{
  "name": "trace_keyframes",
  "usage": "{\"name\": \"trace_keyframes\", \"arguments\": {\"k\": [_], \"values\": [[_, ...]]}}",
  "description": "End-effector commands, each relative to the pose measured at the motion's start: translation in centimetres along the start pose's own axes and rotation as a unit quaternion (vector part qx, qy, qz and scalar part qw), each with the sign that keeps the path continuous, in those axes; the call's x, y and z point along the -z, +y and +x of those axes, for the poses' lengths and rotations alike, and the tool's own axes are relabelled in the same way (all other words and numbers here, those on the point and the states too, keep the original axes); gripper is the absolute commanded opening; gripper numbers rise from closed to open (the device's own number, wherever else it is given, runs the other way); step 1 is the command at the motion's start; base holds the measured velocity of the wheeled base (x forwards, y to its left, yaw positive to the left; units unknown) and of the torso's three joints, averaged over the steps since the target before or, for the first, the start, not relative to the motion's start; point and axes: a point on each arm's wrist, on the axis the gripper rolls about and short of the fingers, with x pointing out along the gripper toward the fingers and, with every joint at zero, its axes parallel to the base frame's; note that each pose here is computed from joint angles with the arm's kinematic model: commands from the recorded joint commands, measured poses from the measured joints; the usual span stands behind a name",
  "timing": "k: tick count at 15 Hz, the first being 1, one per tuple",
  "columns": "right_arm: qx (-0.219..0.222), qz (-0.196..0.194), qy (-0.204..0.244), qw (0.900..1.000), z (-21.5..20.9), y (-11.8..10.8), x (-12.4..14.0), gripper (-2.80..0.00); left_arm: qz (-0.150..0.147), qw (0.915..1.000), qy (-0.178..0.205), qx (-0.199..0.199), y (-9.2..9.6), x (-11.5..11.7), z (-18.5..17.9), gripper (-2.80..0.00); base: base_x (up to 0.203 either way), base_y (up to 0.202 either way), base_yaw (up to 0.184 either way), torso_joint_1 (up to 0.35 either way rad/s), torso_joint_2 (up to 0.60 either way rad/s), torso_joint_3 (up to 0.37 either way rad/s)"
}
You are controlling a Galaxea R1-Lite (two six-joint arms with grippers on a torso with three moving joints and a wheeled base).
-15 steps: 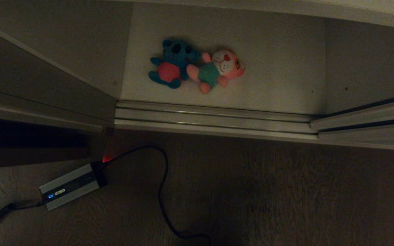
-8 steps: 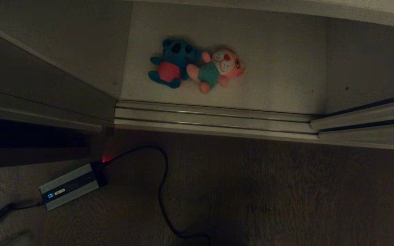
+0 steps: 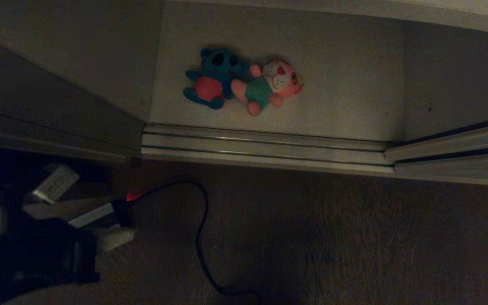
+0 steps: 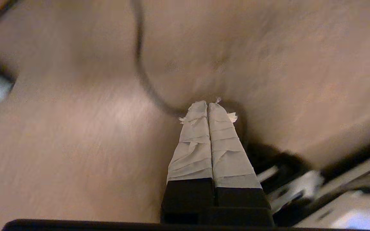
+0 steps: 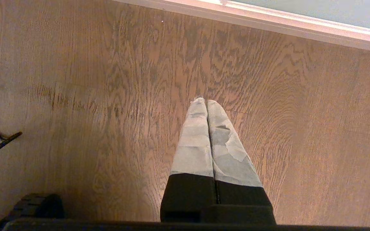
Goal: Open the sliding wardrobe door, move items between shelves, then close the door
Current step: Place the blue doll on the higher shelf
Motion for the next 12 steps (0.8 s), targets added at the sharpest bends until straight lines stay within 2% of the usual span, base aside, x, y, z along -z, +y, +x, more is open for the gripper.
{"name": "trace_keyframes", "arguments": {"k": [1,2,5,7,8,10,12], "values": [[0.0,0.0,0.001,1.0,0.0,0.0,0.1,-2.8,-0.017,0.9992,0.023,0.027,0.3,-3.2,4.7,-2.8,0.0,0.0,0.0,0.0,0.0,0.0],[0.0,0.0,0.001,1.0,0.0,0.0,0.1,-2.8,-0.023,0.999,0.02,0.034,0.3,-4.2,5.8,-2.8,0.0,0.0,0.0,0.0,0.0,0.0],[0.0,0.0,0.001,1.0,0.0,0.0,0.1,-2.8,-0.031,0.9984,0.029,0.037,0.8,-5.4,9.1,-2.8,0.0,0.0,0.0,0.0,0.0,0.0],[0.0,0.0,0.002,1.0,0.0,0.0,0.1,-2.8,-0.027,0.9995,0.002,0.015,1.4,-6.7,11.1,-2.8,0.0,0.0,0.0,0.0,0.0,0.0],[0.0,0.0,0.001,1.0,0.0,0.0,0.1,-2.8,-0.024,0.9996,-0.016,-0.001,1.6,-7.5,12.1,0.0,0.0,0.0,0.0,0.0,0.0,0.0],[0.0,0.0,0.002,1.0,0.0,0.0,0.1,-2.8,-0.029,0.9972,-0.064,-0.024,1.9,-9.4,13.6,0.0,0.0,0.0,0.0,0.0,0.0,0.0],[0.0,0.0,0.001,1.0,0.0,0.0,0.1,-2.8,-0.026,0.9949,-0.095,-0.02,1.4,-10.7,13.7,0.0,0.0,0.0,0.0,0.0,0.0,0.0]]}}
